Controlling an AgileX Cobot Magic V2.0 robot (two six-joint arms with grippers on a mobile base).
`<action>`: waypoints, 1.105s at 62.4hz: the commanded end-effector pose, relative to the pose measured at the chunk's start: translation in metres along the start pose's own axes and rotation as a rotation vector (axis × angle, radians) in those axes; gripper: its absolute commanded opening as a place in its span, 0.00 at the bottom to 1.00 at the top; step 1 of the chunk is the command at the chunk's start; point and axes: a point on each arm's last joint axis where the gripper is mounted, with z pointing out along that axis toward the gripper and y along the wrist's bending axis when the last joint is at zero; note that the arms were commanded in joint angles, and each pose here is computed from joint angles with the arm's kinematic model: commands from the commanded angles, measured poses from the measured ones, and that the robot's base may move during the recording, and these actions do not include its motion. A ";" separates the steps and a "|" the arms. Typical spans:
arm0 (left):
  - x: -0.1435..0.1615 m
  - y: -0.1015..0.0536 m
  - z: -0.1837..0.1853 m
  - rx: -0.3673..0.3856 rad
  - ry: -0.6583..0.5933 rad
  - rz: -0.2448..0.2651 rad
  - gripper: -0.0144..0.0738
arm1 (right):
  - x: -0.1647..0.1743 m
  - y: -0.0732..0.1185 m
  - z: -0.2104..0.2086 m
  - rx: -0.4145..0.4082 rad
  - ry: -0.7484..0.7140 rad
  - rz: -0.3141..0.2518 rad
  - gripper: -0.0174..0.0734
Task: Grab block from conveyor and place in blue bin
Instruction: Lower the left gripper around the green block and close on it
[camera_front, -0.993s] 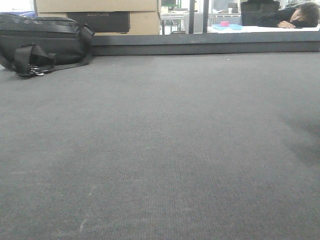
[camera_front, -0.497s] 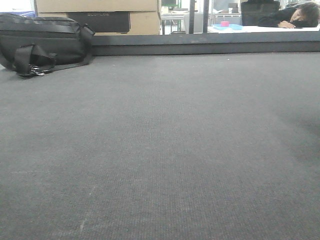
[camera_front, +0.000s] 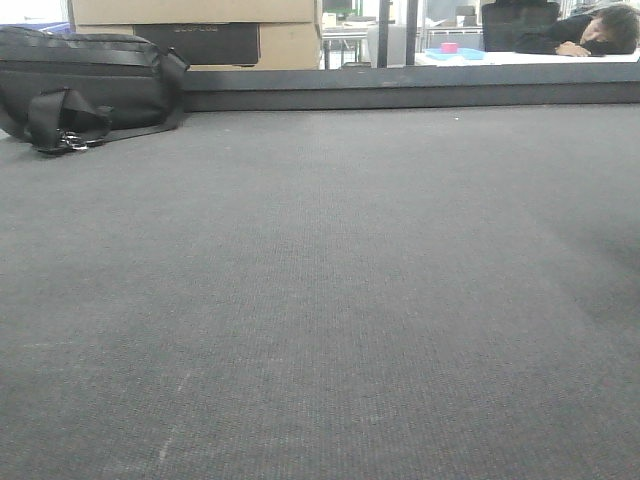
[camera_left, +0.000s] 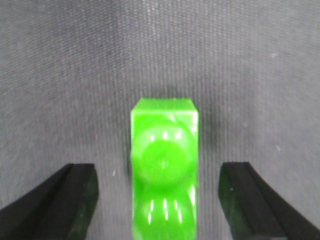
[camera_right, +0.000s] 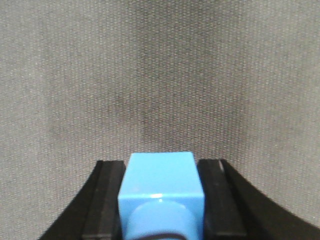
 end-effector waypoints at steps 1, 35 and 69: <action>-0.003 0.000 0.001 0.000 -0.039 -0.014 0.61 | -0.002 0.000 -0.004 0.000 -0.025 -0.002 0.01; -0.005 0.001 0.017 0.016 0.082 -0.010 0.25 | -0.001 0.001 -0.004 -0.003 -0.014 0.000 0.01; 0.022 -0.009 -0.119 0.052 -0.732 -0.164 0.04 | 0.024 0.006 -0.106 -0.020 -0.744 -0.074 0.01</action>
